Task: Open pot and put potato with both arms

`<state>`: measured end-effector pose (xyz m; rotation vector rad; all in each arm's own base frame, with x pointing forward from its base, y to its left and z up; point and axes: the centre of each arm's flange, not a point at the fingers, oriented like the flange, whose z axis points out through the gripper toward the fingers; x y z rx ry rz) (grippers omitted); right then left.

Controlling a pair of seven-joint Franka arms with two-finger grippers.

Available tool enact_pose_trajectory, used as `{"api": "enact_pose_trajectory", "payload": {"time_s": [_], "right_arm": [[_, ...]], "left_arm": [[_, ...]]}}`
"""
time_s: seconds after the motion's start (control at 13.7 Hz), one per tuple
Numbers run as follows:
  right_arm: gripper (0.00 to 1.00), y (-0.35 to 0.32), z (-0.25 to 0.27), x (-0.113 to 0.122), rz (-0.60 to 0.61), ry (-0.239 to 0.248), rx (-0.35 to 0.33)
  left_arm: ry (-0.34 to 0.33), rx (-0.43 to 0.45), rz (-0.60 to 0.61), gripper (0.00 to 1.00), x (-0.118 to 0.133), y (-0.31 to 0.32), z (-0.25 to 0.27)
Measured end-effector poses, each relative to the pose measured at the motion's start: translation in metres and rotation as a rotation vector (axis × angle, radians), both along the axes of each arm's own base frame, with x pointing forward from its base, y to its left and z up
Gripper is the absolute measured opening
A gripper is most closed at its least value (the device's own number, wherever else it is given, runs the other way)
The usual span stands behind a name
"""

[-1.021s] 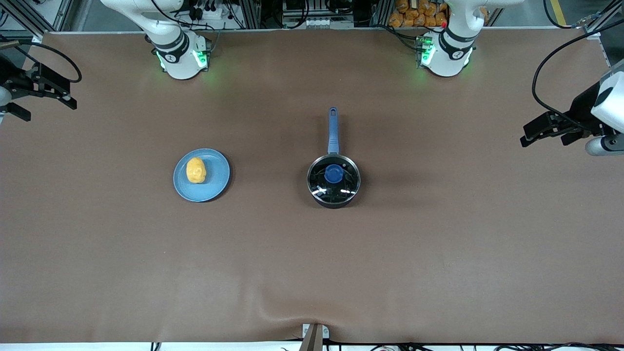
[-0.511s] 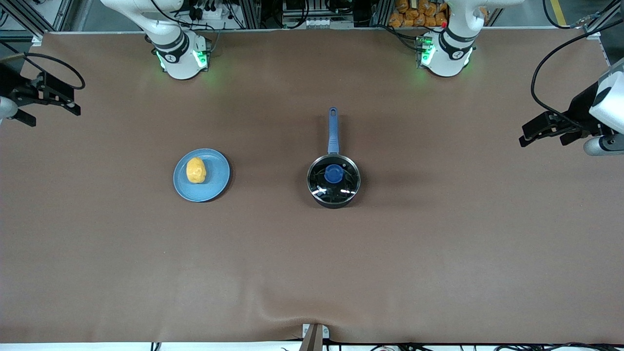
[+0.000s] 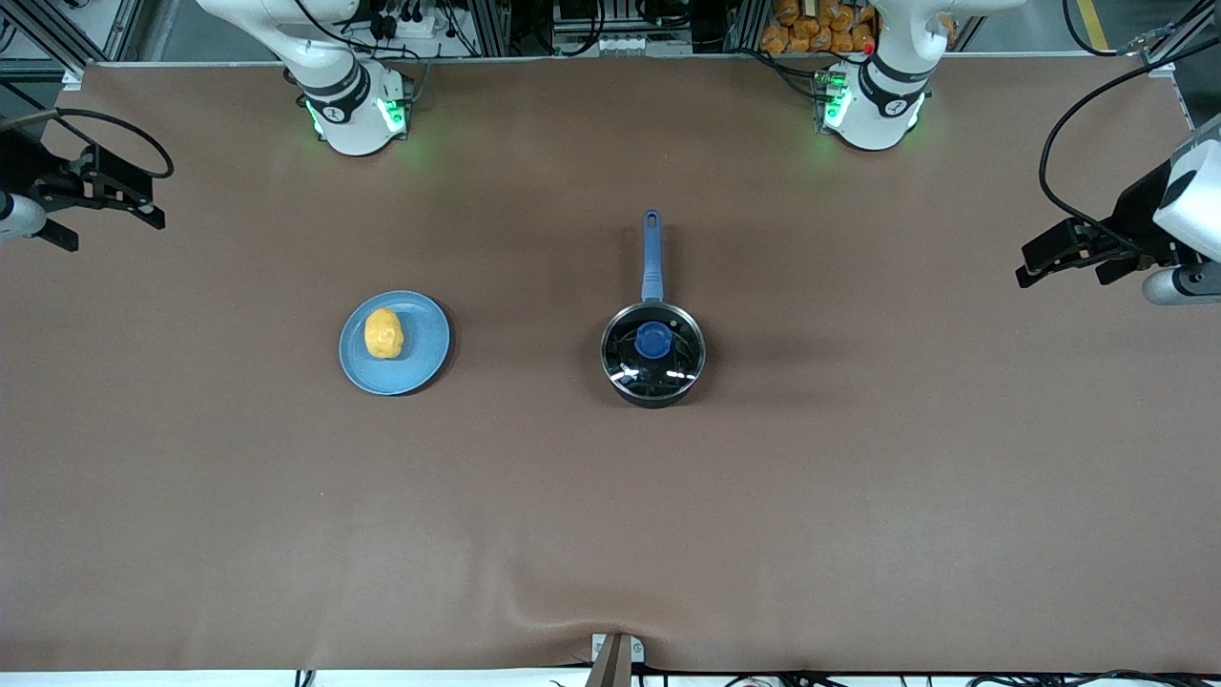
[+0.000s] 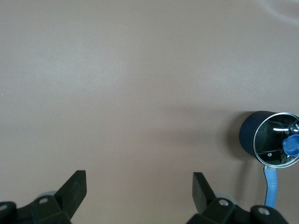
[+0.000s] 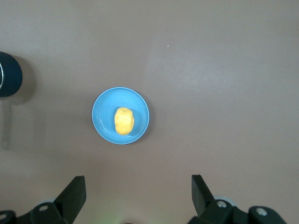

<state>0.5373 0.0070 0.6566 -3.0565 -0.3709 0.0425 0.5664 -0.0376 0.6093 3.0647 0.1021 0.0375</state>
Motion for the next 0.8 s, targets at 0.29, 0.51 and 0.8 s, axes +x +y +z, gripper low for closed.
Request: {"api": "enact_pose_trajectory", "payload": {"time_s": [0.29, 0.51, 0.8], "right_arm": [[1.0, 0.0, 0.0, 0.0, -0.001, 0.0, 0.0], [1.0, 0.001, 0.0, 0.0, -0.003, 0.0, 0.0], [1.0, 0.001, -0.001, -0.002, -0.007, 0.015, -0.001]], "left_arm": [[0.025, 0.002, -0.008, 1.0, 0.003, -0.005, -0.013], [0.089, 0.044, -0.06, 1.0, 0.016, -0.035, -0.054], [0.153, 0.071, -0.016, 1.0, 0.023, -0.127, -0.113]]}}
